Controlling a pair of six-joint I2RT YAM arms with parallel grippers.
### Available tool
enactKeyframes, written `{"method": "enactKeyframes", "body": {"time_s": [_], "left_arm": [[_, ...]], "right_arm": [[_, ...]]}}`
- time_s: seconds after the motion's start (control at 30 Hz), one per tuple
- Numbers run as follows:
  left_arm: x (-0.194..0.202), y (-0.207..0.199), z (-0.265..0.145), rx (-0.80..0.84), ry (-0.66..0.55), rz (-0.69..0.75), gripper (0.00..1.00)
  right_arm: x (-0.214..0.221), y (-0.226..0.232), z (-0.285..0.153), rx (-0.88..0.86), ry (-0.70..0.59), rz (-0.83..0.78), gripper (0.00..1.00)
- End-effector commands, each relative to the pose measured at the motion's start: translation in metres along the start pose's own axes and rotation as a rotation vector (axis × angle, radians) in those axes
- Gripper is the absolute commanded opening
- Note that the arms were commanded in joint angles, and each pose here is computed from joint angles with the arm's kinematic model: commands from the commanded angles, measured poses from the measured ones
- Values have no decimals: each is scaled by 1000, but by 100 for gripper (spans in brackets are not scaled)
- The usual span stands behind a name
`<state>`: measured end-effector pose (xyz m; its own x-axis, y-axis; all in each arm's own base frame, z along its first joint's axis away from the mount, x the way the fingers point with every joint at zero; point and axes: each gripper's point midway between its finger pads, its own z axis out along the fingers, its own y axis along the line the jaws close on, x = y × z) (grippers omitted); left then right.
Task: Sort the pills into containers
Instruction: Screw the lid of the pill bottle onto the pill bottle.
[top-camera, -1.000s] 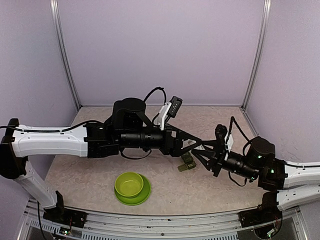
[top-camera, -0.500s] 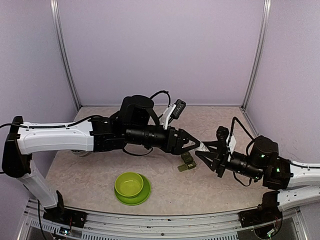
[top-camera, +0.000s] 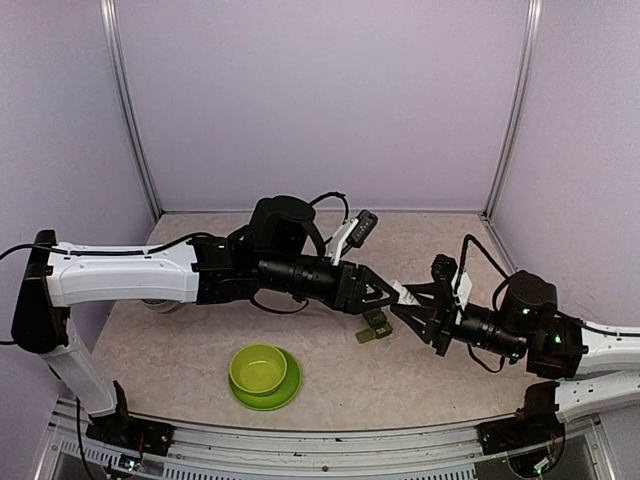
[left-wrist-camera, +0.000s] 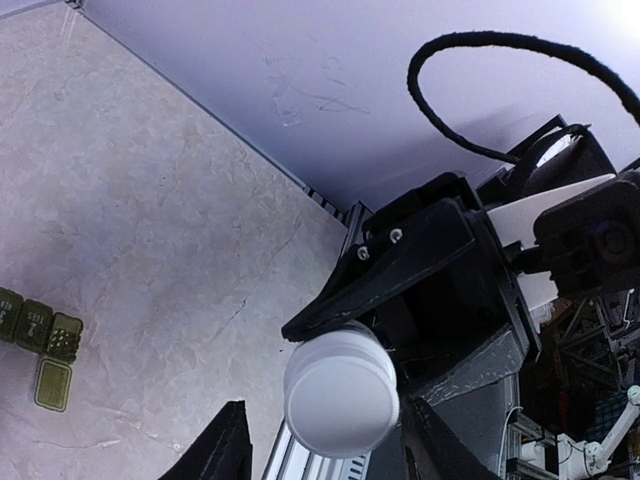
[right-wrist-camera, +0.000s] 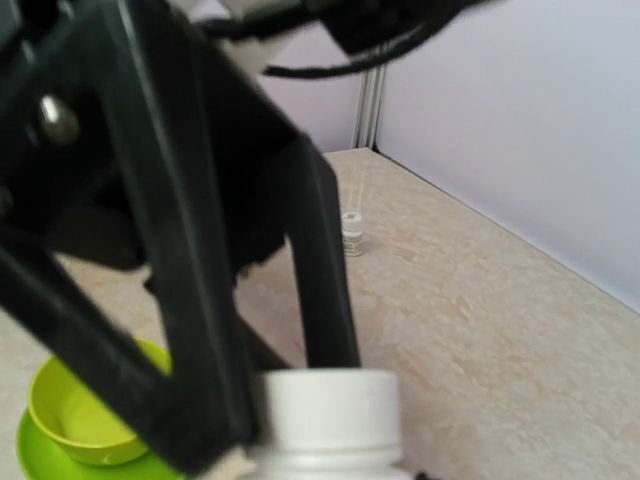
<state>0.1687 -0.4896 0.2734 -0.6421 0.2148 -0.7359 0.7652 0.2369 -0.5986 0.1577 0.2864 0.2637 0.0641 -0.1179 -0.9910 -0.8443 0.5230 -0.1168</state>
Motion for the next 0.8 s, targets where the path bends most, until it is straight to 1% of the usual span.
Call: {"method": "enactKeyframes", "body": {"time_s": [0.0, 0.1, 0.37, 0.5, 0.63, 0.7, 0.77], "left_arm": [[-4, -7, 4, 48, 4, 0, 48], [-7, -8, 2, 54, -9, 4, 46], [-12, -10, -2, 67, -25, 6, 46], [-10, -8, -1, 67, -17, 6, 39], [-9, -7, -2, 68, -18, 8, 29], [-8, -6, -2, 64, -17, 13, 22], [-7, -8, -1, 74, -13, 33, 18]], "right_arm": [[-16, 2, 1, -12, -28, -11, 0], [-13, 3, 4, -16, -17, -15, 0], [-8, 5, 7, -21, -1, -15, 0], [-9, 4, 7, -14, -5, -15, 0], [-8, 4, 7, -16, -2, -13, 0], [-7, 4, 7, -17, 0, -10, 0], [-8, 5, 6, -23, -5, -2, 0]]}}
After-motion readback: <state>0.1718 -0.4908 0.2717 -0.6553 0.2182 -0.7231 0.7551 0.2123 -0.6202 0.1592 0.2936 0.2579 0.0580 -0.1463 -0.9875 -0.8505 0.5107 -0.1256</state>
